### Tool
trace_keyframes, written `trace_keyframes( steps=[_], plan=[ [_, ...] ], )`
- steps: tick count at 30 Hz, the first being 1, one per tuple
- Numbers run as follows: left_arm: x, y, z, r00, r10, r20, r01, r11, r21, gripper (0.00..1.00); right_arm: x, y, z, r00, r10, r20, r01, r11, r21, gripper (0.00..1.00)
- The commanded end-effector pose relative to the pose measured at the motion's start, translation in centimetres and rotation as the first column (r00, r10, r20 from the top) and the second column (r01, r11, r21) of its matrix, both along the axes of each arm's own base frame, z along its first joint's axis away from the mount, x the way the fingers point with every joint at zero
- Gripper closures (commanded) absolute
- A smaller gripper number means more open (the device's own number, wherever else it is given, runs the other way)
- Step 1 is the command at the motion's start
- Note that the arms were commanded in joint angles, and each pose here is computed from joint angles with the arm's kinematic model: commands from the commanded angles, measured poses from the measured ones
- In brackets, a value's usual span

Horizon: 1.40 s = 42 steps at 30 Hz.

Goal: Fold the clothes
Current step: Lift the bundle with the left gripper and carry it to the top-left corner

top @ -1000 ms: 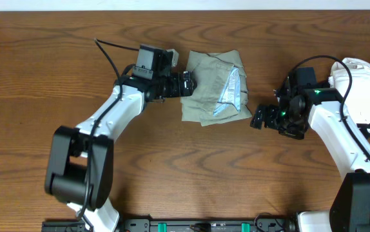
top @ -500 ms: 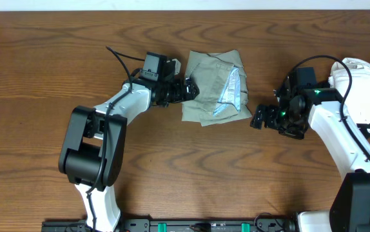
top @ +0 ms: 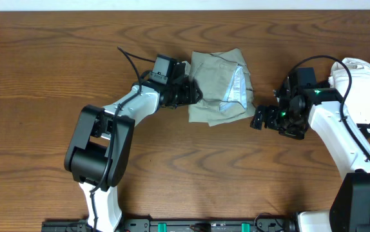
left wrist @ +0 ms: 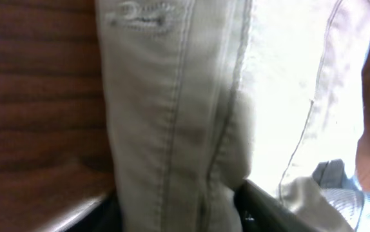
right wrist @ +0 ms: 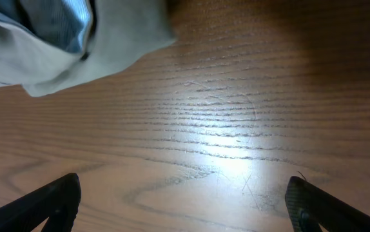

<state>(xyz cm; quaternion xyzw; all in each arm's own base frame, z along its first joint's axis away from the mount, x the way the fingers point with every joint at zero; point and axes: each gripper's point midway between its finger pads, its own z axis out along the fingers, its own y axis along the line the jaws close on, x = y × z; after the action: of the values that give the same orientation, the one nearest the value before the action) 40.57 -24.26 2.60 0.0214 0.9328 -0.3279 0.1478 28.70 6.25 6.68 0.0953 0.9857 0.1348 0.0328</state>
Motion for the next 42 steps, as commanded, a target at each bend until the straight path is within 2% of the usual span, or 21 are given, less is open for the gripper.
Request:
trace_keyframes(
  steps=[1, 5, 7, 8, 13, 17, 19, 24, 27, 29, 32, 38, 42],
  plan=[
    [1.0, 0.1, -0.1, 1.0, 0.02, 0.024, -0.02, 0.999, 0.026, 0.67, -0.1, 0.2, 0.1, 1.0, 0.026, 0.002, -0.026, 1.0, 0.008, 0.01],
    [1.5, 0.3, -0.1, 0.999, 0.035, 0.042, -0.036, 0.999, 0.036, 0.81, -0.1, 0.2, 0.1, 1.0, 0.028, 0.002, -0.028, 1.0, 0.008, 0.01],
    [1.9, 0.2, 0.2, 0.997, 0.053, 0.052, -0.054, 0.998, 0.024, 0.81, -0.1, 0.2, 0.1, 1.0, 0.028, 0.002, -0.028, 1.0, 0.008, 0.01],
    [2.2, 0.3, 0.3, 0.996, 0.073, 0.052, -0.074, 0.997, 0.02, 0.85, -0.1, 0.2, 0.1, 1.0, 0.028, 0.002, -0.028, 1.0, 0.008, 0.01],
    [3.6, 0.7, 0.7, 0.982, 0.178, 0.058, -0.179, 0.984, 0.007, 0.86, -0.4, 0.2, -0.2, 1.0, 0.03, -0.007, -0.03, 1.0, 0.007, 0.01],
    [3.9, 0.7, 0.9, 0.979, 0.192, 0.063, -0.192, 0.981, -0.003, 0.86, -0.8, 0.1, -0.6, 0.999, 0.046, -0.015, -0.046, 0.999, 0.005, 0.01],
    [4.2, 1.0, 0.8, 0.973, 0.219, 0.067, -0.22, 0.975, 0.003, 0.94, -0.9, 0.1, -0.6, 0.999, 0.046, -0.017, -0.046, 0.999, 0.005, 0.01],
    [6.2, 4.7, 0.3, 0.882, 0.469, 0.053, -0.471, 0.88, 0.053, 0.94, -1.0, 0.1, -0.7, 0.999, 0.046, -0.02, -0.046, 0.999, 0.005, 0.01],
    [7.5, 7.3, 0.4, 0.83, 0.554, 0.063, -0.558, 0.828, 0.053, 0.94, -1.0, 0.1, -0.7, 0.999, 0.046, -0.022, -0.046, 0.999, 0.005, 0.01],
    [8.6, 9.9, 0.5, 0.783, 0.617, 0.078, -0.622, 0.781, 0.054, 0.94, -1.1, 0.1, -0.7, 0.999, 0.046, -0.026, -0.046, 0.999, 0.005, 0.01],
    [10.2, 14.8, 0.8, 0.665, 0.742, 0.081, -0.746, 0.665, 0.034, 0.94, -1.3, 0.1, -0.7, 0.998, 0.047, -0.036, -0.046, 0.999, 0.005, 0.01],
    [12.6, 26.3, 1.7, 0.335, 0.942, 0.015, -0.938, 0.335, -0.085, 0.94, -2.0, 0.1, -0.7, 0.997, 0.046, -0.064, -0.046, 0.999, 0.005, 0.01],
    [13.8, 32.0, 2.4, 0.191, 0.982, -0.005, -0.964, 0.186, -0.188, 0.94, -2.6, 0.0, -0.7, 0.995, 0.046, -0.088, -0.045, 0.999, 0.005, 0.01]
  ],
)
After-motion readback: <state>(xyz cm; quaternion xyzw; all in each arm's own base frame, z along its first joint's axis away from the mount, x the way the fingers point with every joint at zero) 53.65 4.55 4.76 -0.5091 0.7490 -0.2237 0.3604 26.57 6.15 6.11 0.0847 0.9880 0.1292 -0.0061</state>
